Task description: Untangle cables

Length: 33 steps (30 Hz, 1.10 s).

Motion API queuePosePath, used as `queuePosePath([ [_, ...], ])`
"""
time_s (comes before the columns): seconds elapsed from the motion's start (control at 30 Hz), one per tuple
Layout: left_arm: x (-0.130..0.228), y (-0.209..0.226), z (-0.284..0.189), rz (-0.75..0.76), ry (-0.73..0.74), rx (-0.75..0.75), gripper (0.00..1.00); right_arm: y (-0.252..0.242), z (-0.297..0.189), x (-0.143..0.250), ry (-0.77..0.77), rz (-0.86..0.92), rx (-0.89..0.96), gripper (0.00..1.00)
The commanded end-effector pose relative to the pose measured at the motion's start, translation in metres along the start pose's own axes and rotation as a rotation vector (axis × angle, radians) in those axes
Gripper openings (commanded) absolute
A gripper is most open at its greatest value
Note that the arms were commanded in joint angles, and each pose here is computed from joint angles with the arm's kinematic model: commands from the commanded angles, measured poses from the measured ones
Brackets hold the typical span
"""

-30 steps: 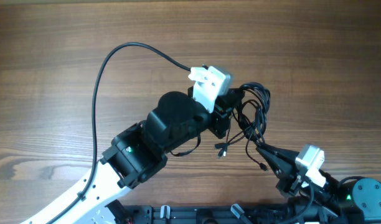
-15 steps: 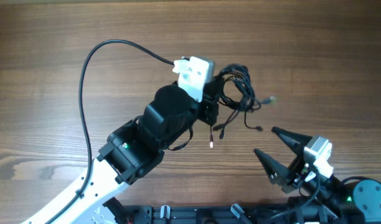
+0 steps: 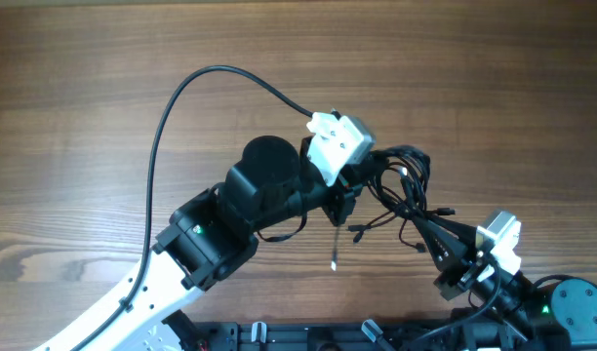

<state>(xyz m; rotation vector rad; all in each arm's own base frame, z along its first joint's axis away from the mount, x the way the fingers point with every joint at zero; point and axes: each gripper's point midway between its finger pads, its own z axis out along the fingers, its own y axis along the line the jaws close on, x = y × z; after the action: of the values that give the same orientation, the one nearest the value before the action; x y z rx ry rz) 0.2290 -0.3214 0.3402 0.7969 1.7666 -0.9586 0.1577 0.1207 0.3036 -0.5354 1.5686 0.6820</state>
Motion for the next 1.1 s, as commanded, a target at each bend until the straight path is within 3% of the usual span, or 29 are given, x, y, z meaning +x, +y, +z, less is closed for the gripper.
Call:
queuePosePath([
  [0.0, -0.021, 0.044, -0.011, -0.146, -0.109, -0.26, 0.04, 0.006, -0.003, -0.007, -0.018, -0.013, -0.013, 0.04],
  [0.23, -0.015, 0.08, -0.024, -0.252, -0.139, -0.473, 0.04, 0.01, -0.003, -0.01, -0.027, -0.022, -0.04, 0.04],
  [0.37, -0.012, 0.093, -0.03, -0.307, -0.146, -0.513, 0.04, 0.007, -0.003, -0.01, -0.03, -0.011, -0.019, 0.04],
  [0.57, -0.009, 0.099, -0.031, -0.368, -0.139, -0.504, 0.04, -0.024, -0.006, -0.009, -0.04, 0.116, 0.157, 0.05],
  [0.67, -0.007, 0.092, -0.028, -0.361, -0.121, -0.464, 0.04, -0.038, -0.008, -0.006, -0.044, 0.191, 0.24, 0.56],
  [0.73, -0.007, 0.086, -0.024, -0.306, -0.097, -0.424, 0.04, -0.038, -0.008, -0.005, -0.043, 0.192, 0.24, 0.83],
  [0.87, -0.007, 0.083, -0.023, -0.288, -0.089, -0.409, 0.04, -0.035, -0.008, -0.005, -0.039, 0.189, 0.22, 0.99],
  [1.07, -0.015, 0.047, -0.012, -0.125, -0.064, -0.199, 0.04, -0.023, -0.005, -0.004, -0.026, 0.174, 0.154, 1.0],
])
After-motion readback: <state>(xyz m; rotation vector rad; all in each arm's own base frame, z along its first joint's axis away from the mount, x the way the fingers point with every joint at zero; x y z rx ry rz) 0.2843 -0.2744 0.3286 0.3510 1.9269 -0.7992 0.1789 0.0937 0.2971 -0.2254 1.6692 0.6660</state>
